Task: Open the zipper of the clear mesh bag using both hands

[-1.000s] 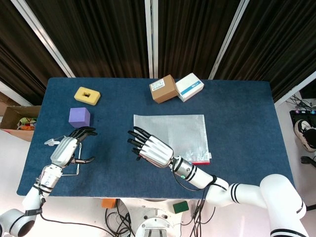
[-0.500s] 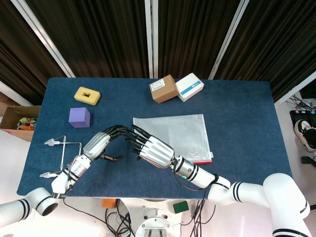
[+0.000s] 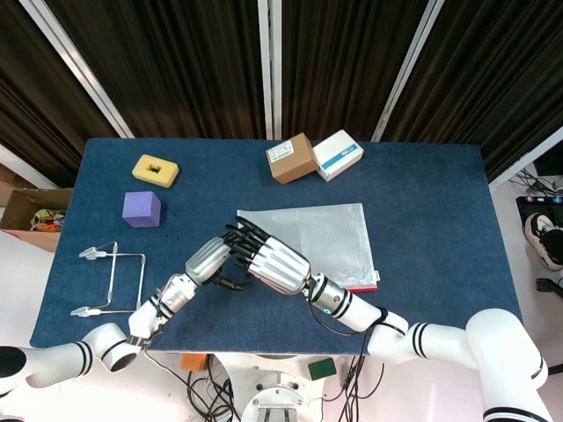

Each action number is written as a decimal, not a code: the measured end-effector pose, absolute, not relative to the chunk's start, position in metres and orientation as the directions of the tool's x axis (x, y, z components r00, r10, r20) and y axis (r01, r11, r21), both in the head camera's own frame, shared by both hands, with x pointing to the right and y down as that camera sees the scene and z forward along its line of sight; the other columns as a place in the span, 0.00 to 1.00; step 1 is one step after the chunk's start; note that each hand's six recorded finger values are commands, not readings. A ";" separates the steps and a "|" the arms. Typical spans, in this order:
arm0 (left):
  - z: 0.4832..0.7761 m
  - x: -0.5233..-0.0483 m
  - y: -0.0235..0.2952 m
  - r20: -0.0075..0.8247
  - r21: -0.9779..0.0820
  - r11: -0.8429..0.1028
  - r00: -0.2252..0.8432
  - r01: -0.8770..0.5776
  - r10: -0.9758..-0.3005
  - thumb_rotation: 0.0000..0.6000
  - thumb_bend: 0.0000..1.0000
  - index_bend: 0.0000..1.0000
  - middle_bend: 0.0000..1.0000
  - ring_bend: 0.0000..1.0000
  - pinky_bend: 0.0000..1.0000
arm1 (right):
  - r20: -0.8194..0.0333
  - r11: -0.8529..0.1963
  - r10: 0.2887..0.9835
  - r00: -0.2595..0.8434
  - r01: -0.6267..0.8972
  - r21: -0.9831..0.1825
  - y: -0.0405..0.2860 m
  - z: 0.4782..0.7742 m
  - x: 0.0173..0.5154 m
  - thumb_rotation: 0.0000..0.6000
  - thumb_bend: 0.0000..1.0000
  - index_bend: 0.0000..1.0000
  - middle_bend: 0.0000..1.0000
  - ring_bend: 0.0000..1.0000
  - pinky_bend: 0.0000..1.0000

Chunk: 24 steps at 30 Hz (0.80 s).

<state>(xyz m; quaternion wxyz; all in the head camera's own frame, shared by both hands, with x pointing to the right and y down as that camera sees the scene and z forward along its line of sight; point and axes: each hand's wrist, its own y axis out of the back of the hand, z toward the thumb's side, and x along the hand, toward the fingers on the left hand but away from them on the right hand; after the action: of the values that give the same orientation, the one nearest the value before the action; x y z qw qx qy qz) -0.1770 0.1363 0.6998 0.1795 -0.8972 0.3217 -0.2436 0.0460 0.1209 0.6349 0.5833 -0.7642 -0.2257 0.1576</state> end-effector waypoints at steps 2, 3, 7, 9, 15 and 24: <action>0.703 -0.171 0.136 0.317 -0.495 -0.724 0.676 -0.480 -0.666 1.00 0.25 0.44 0.15 0.08 0.15 | 0.022 -0.219 0.529 0.848 0.162 -0.962 0.121 0.635 0.046 1.00 0.28 0.68 0.26 0.04 0.09; 0.705 -0.169 0.136 0.315 -0.501 -0.722 0.676 -0.477 -0.666 1.00 0.27 0.45 0.15 0.08 0.15 | 0.022 -0.219 0.529 0.848 0.162 -0.962 0.121 0.636 0.046 1.00 0.28 0.68 0.26 0.04 0.09; 0.709 -0.163 0.135 0.318 -0.517 -0.721 0.679 -0.461 -0.662 1.00 0.30 0.47 0.15 0.08 0.15 | 0.021 -0.222 0.529 0.848 0.162 -0.961 0.121 0.636 0.047 1.00 0.28 0.68 0.25 0.04 0.09; 0.710 -0.162 0.136 0.319 -0.519 -0.722 0.680 -0.457 -0.660 1.00 0.31 0.47 0.15 0.08 0.15 | 0.021 -0.223 0.529 0.848 0.162 -0.961 0.120 0.637 0.047 1.00 0.27 0.68 0.25 0.04 0.09; 0.710 -0.162 0.138 0.319 -0.528 -0.722 0.683 -0.447 -0.657 1.00 0.31 0.51 0.16 0.08 0.15 | 0.017 -0.226 0.531 0.847 0.162 -0.961 0.119 0.638 0.048 1.00 0.27 0.68 0.25 0.04 0.09; 0.714 -0.163 0.141 0.333 -0.517 -0.730 0.680 -0.448 -0.653 1.00 0.33 0.57 0.18 0.08 0.15 | 0.019 -0.228 0.531 0.847 0.164 -0.960 0.121 0.639 0.051 1.00 0.26 0.68 0.25 0.04 0.09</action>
<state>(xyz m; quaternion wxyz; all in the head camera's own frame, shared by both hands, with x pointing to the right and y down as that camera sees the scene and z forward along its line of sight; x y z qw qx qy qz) -0.1628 0.1413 0.7143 0.2010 -0.8943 0.3077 -0.2554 0.0505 0.1213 0.6392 0.5787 -0.7673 -0.2263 0.1583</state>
